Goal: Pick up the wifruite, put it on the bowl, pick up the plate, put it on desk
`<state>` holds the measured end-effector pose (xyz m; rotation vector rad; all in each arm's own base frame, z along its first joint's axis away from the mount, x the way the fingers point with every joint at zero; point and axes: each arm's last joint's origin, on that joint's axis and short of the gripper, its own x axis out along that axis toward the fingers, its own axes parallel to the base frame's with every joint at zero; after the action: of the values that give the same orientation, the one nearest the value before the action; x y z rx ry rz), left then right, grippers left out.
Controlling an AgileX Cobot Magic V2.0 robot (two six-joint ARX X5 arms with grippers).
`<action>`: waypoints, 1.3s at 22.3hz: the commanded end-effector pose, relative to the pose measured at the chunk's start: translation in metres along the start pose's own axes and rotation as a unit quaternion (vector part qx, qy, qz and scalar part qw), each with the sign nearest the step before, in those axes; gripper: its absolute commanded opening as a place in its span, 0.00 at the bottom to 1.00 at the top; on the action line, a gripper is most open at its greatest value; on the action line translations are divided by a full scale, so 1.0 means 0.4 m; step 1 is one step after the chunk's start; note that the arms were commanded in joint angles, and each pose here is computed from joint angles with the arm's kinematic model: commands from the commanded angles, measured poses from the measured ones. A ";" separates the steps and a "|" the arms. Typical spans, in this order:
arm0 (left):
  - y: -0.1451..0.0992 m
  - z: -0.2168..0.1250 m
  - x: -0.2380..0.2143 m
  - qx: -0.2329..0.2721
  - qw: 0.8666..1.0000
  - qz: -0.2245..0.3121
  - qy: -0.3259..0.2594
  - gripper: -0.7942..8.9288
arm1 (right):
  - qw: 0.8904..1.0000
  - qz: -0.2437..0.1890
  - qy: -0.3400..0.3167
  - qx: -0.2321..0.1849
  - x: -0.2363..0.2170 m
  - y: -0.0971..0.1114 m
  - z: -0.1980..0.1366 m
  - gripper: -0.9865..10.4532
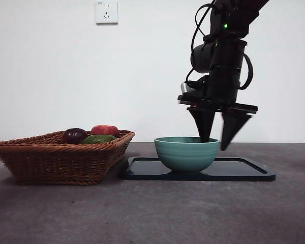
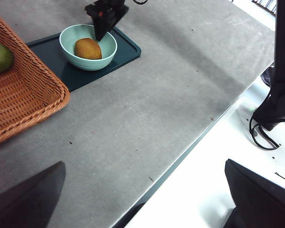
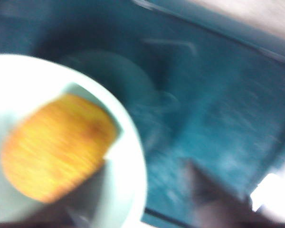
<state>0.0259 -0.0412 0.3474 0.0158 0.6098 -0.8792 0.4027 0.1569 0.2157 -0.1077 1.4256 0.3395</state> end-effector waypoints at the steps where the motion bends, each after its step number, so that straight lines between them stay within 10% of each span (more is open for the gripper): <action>1: -0.003 0.007 -0.007 0.003 1.000 -0.007 -0.009 0.66 | 1.000 -0.009 -0.023 -0.007 -0.048 0.004 0.013 0.44; 9: -0.007 0.019 -0.007 0.013 0.999 -0.014 -0.033 0.66 | 0.995 -0.018 -0.095 -0.015 -0.337 0.030 -0.100 0.57; 17: -0.014 0.041 -0.010 0.012 0.996 -0.028 -0.080 0.66 | 0.980 -0.029 -0.186 -0.059 -0.590 0.083 -0.406 0.57; 29: -0.022 0.069 -0.017 0.006 0.989 -0.046 -0.138 0.66 | 0.951 0.046 -0.302 -0.053 -0.489 0.017 -0.848 0.57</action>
<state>0.0310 -0.0500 0.3715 -0.1200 0.3692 -0.9397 0.0568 0.0368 0.3539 -0.0443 0.8170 0.4786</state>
